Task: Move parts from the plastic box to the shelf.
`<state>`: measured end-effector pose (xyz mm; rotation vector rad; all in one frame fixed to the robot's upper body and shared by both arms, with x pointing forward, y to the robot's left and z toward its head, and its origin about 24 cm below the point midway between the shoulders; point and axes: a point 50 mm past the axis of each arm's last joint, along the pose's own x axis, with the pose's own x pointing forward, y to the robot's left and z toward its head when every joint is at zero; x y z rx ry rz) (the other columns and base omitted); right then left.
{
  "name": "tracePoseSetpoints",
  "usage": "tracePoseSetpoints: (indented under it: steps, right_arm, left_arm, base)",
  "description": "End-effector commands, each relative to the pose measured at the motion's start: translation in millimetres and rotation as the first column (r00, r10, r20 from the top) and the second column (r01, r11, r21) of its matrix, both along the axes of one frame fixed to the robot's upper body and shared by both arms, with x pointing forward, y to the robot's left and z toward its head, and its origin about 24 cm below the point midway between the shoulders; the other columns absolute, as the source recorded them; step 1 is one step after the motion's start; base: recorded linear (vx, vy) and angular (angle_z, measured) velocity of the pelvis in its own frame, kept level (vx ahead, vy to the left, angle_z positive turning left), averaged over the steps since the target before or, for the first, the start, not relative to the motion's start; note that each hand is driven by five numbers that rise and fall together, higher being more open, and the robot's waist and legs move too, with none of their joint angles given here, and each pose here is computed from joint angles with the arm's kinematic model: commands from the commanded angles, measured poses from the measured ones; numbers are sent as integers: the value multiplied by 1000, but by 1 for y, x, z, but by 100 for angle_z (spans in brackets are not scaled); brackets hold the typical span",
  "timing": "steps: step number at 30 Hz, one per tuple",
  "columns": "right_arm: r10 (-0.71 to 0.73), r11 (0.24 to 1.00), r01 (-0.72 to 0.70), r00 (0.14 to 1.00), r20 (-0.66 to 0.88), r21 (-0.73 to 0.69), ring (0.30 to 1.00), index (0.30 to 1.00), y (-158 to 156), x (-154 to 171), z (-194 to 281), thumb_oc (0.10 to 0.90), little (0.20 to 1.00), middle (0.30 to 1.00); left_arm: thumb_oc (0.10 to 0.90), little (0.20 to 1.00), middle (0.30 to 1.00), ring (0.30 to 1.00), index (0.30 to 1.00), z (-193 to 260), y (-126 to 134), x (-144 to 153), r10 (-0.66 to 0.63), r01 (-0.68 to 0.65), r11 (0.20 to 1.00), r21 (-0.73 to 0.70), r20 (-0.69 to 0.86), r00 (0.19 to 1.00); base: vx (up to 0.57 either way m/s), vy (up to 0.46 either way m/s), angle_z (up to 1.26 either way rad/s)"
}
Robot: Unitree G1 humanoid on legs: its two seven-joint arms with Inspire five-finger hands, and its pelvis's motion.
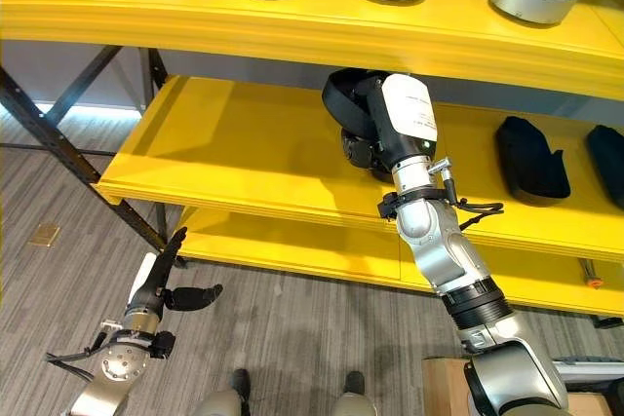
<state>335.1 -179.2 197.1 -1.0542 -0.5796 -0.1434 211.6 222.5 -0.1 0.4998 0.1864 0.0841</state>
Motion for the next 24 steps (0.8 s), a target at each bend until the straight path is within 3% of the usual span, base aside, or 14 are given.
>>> tracePoseSetpoints:
  steps: [1, 10, 17, 24]
  right_arm:
    - [92, 995, -99, 936, 341, 4, 300, 300, 20, -13, 79, 400, 300, 300]
    - [98, 994, -109, 928, 360, 11, 300, 300, 18, -15, 83, 400, 300, 300]
    - [112, 993, -120, 917, 382, -3, 300, 300, 15, -20, 88, 400, 300, 300]
    - [123, 990, -141, 916, 383, 18, 300, 300, 19, -21, 87, 400, 300, 300]
  left_arm:
    - [900, 1000, 1000, 1000, 1000, 49, 5, 14, -55, 48, 998, 37, 229, 972]
    - [900, 1000, 1000, 1000, 1000, 51, 0, 19, -90, 84, 996, 33, 233, 968]
    - [900, 1000, 1000, 1000, 1000, 32, 5, 8, 3, 9, 997, -72, 163, 987]
    - [900, 1000, 1000, 1000, 1000, 35, 0, 10, -21, 32, 998, -61, 173, 985]
  base:
    - [26, -87, 3]
    - [8, -92, -4]
    - [15, -220, 18]
    - [39, -102, 10]
